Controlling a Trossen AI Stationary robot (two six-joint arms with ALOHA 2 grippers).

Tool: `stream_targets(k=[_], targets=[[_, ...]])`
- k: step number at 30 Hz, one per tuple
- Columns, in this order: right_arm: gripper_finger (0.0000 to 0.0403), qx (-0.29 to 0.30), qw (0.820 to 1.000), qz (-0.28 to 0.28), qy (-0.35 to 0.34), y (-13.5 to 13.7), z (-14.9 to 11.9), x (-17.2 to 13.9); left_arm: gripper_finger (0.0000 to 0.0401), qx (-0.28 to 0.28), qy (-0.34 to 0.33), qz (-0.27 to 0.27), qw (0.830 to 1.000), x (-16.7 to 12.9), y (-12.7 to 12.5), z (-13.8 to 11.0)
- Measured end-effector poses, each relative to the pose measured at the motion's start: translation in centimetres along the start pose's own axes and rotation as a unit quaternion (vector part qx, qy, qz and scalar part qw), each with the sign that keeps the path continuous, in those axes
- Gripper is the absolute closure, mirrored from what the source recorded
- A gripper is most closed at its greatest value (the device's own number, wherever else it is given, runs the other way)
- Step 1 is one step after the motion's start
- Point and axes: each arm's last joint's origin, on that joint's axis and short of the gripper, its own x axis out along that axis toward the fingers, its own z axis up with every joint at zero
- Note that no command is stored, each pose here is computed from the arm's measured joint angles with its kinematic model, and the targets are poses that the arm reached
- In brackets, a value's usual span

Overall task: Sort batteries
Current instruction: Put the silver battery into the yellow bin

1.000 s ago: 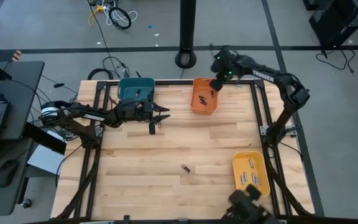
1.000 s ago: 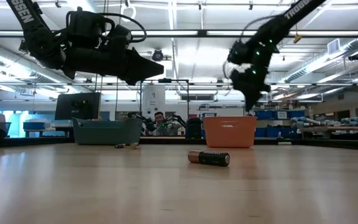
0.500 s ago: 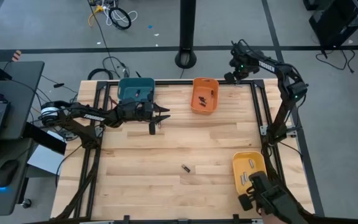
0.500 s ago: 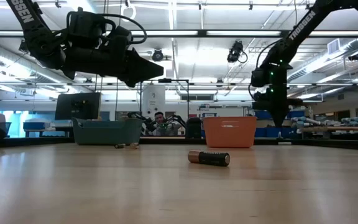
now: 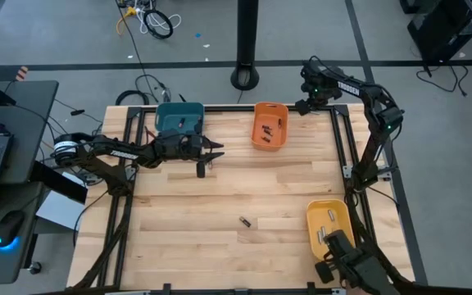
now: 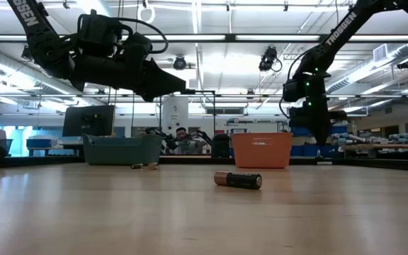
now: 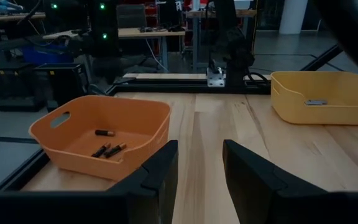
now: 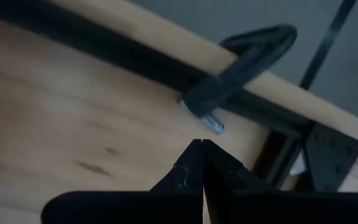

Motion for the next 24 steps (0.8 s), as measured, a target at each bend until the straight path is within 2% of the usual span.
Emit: stream_targets(k=[3, 9, 15, 19, 24], targets=[[0.0395, -0.020, 1.000, -0.013, 0.019, 0.9, -0.6, 0.1, 0.0266, -0.001, 0.004, 0.000, 1.000, 0.0, 0.0, -0.1], [0.0395, -0.096, 0.993, -0.012, 0.069, 4.0, -2.7, 0.4, 0.0266, 0.000, 0.004, 0.000, 1.000, 0.0, 0.0, -0.1], [0.0396, -0.128, 0.987, -0.015, 0.094, 5.4, -5.8, -1.9, 0.0266, -0.001, 0.006, 0.000, 1.000, 0.0, 0.0, -0.1], [0.0396, -0.132, 0.986, -0.017, 0.096, 5.4, -9.3, -3.1, 0.0266, -0.003, 0.008, -0.001, 1.000, 0.0, 0.0, -0.2], [0.0396, -0.170, 0.980, 0.016, 0.101, 6.6, -15.4, -4.2, 0.0266, -0.003, 0.010, -0.001, 1.000, 0.0, 0.0, -0.2]])
